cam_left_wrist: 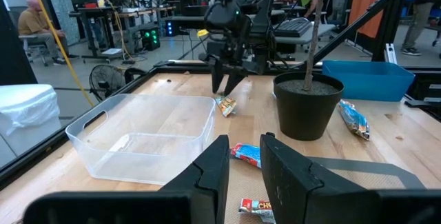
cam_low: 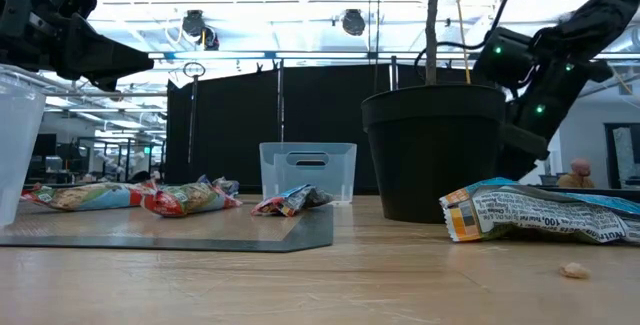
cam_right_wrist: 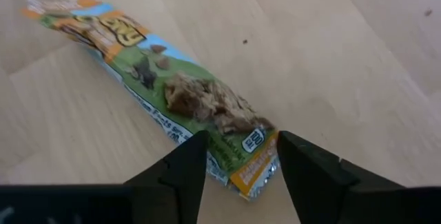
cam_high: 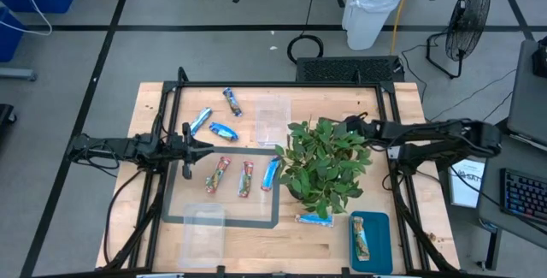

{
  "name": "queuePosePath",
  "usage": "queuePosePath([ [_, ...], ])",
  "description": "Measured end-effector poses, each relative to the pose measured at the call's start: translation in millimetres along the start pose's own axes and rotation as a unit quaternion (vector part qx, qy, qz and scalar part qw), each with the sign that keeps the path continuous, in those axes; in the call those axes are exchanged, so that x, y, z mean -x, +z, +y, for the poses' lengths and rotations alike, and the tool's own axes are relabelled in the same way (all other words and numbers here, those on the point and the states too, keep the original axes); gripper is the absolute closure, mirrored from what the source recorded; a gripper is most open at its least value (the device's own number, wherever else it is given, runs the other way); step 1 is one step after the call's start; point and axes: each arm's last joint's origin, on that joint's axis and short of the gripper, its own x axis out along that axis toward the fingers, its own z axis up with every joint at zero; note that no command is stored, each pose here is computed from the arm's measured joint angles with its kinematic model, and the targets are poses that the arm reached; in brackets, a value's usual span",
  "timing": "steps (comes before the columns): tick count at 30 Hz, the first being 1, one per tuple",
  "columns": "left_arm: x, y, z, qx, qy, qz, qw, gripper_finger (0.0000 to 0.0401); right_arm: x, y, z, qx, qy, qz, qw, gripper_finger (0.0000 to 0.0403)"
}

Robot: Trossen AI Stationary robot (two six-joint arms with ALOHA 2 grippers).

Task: Pick and place Granola Bars by type
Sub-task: Put the green granola bar into the blue bin

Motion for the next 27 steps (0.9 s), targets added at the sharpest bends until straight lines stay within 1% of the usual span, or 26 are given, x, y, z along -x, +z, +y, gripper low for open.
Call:
queuePosePath([
  [7,0.0,0.0,0.0,0.000,0.000,0.000,1.000,0.0313,-4.3,-0.6,0.2,0.001,-0.002,0.011,1.000,0.0236],
  [11,0.0,0.1,0.0,0.000,0.000,0.000,1.000,0.0313,-4.6,-0.8,0.2,-0.013,-0.003,0.012,1.000,0.0237],
  [14,0.0,0.0,0.0,0.000,0.000,0.000,1.000,0.0313,-4.5,-1.1,0.1,-0.021,-0.004,0.014,1.000,0.0246],
  [16,0.0,0.0,0.0,0.000,0.000,0.000,1.000,0.0313,-4.5,-2.2,-0.1,-0.024,-0.006,0.019,1.000,0.0261],
  [19,0.0,0.0,0.0,0.000,0.000,0.000,1.000,0.0313,-4.3,-4.7,-0.7,-0.023,-0.010,0.032,0.999,0.0294],
  [25,0.0,0.0,0.0,0.000,0.000,0.000,1.000,0.0313,-3.9,-7.7,-1.1,-0.020,-0.012,0.049,0.999,0.0386],
  [27,0.0,0.1,0.0,0.000,0.000,0.000,1.000,0.0313,-3.9,-7.9,-1.0,-0.015,-0.011,0.049,0.999,0.0393],
])
